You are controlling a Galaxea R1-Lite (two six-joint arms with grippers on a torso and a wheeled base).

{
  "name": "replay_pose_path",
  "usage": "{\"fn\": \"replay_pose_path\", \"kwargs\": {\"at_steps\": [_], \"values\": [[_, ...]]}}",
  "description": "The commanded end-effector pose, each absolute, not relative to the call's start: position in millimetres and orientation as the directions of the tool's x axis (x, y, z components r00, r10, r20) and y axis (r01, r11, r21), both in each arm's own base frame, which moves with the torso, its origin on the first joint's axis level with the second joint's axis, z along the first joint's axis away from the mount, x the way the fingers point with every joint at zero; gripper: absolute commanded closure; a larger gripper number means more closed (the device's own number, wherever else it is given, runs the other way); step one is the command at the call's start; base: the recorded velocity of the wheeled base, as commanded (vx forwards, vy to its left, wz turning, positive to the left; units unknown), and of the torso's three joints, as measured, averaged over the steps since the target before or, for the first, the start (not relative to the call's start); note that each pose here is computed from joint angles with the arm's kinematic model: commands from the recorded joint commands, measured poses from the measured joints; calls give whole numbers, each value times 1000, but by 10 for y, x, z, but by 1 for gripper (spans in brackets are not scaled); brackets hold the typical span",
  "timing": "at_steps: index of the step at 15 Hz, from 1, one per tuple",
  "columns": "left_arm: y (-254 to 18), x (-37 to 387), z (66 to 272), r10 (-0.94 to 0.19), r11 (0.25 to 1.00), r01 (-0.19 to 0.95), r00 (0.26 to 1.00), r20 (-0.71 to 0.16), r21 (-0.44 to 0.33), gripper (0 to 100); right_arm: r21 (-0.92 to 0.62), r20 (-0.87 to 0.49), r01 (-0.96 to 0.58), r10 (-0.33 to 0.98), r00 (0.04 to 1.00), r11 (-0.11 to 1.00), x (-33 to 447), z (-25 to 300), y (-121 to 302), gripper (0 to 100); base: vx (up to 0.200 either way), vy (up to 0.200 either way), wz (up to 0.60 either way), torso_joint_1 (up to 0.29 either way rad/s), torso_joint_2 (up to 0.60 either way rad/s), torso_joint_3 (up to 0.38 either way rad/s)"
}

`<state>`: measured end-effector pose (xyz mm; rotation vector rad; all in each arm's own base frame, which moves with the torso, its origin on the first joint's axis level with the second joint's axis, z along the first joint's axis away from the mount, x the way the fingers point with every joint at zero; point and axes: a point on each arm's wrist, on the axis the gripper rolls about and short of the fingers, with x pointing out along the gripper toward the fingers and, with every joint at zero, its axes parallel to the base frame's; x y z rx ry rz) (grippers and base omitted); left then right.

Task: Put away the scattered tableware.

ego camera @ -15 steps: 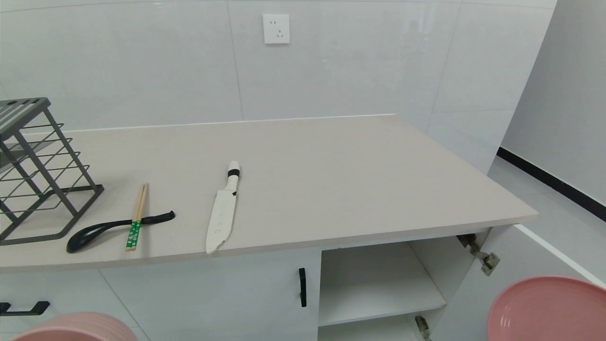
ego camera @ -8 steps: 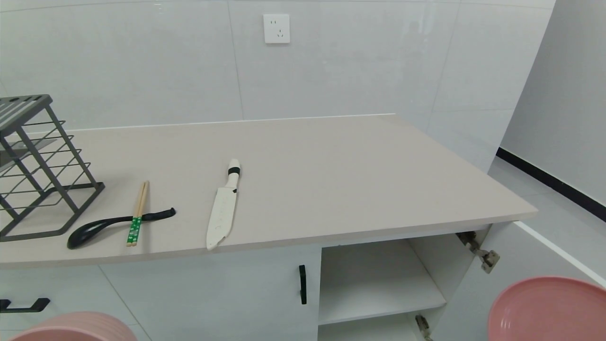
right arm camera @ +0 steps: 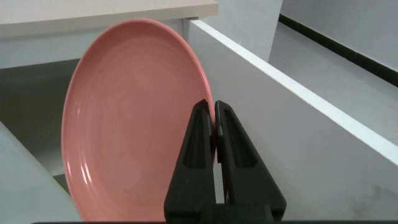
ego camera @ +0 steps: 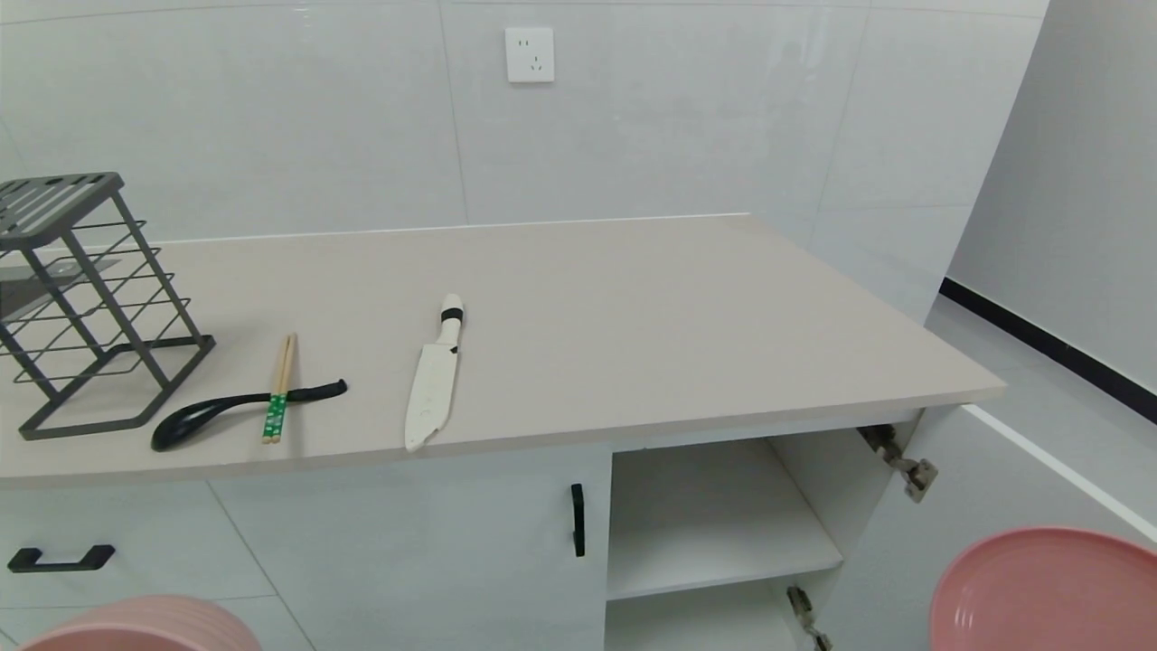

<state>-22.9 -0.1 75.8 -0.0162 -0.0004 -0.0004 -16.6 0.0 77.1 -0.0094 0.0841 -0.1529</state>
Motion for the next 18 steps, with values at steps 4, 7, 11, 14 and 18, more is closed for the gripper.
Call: {"fn": "replay_pose_path", "kwargs": {"at_steps": [4, 7, 11, 14, 18], "values": [[-1, -229, 757, 0, 1000, 0, 1000, 0, -17, 100, -16, -84, 152, -152, 985, 988, -165, 771, 0, 100, 0, 0, 0, -460, 221, -243], [-1, -229, 757, 0, 1000, 0, 1000, 0, -17, 100, -16, -84, 152, -152, 985, 988, -165, 771, 0, 100, 0, 0, 0, -481, 181, -304], [-1, -228, 758, 0, 1000, 0, 1000, -2, -17, 100, -16, -84, 150, -151, 985, 989, -165, 771, 0, 100, 0, 0, 0, -420, 123, -290], [-1, -228, 758, 0, 1000, 0, 1000, -2, -20, 100, -16, -81, 153, -154, 985, 988, -167, 775, 0, 100, 0, 0, 0, -165, 308, 126], [-1, -229, 757, 0, 1000, 0, 1000, 0, -20, 100, -16, -84, 152, -152, 985, 988, -165, 771, 0, 100, 0, 0, 0, -107, 438, 325]]}}
